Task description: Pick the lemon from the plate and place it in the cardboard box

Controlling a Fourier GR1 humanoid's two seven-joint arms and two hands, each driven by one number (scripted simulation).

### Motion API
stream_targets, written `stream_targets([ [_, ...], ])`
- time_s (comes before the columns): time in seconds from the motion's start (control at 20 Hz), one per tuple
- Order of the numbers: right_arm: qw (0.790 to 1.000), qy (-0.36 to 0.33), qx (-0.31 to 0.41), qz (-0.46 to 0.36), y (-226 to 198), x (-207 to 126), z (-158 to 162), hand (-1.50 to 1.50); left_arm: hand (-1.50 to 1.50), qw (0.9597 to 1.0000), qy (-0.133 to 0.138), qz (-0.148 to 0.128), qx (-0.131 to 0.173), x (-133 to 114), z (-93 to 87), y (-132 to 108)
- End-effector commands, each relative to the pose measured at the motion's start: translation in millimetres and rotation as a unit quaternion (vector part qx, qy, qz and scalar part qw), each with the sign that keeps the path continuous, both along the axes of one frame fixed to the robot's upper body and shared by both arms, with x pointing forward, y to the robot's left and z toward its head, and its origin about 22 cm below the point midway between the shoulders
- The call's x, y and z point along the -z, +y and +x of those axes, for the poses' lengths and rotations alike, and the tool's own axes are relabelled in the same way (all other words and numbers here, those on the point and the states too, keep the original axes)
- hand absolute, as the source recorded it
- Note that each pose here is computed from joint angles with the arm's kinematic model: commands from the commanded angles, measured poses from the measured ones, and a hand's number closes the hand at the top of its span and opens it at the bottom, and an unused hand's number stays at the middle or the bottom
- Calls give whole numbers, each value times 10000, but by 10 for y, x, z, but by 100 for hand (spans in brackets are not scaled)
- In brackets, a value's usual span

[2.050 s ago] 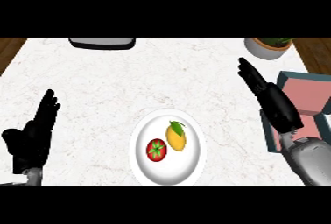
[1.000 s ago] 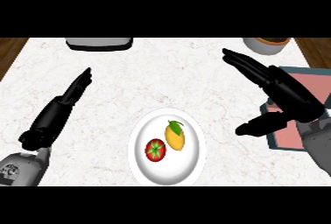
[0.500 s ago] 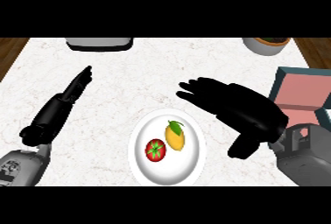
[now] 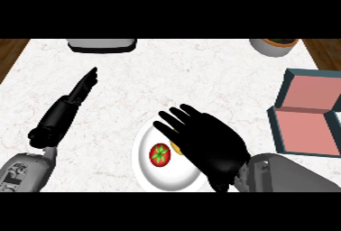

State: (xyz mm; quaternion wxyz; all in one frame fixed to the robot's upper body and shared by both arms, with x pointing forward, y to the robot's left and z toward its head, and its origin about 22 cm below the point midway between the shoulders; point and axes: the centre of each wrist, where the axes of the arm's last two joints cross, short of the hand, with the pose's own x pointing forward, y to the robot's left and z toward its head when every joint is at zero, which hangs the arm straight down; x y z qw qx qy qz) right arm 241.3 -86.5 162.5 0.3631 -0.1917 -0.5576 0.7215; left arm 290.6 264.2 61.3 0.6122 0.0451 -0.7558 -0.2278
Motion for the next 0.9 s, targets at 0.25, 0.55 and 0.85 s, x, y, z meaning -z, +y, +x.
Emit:
stream_targets([
  [0.25,9986,232,323,-354,384,313,-187,-150,0,10000,-42,-42,66,55,75,49],
  [0.55,9971,-85,494,-564,291,491,-62,-150,0,10000,-87,-19,-25,17,18,178],
  [0.85,9968,-119,558,-551,292,466,-100,-150,0,10000,-48,5,-35,-132,38,58],
])
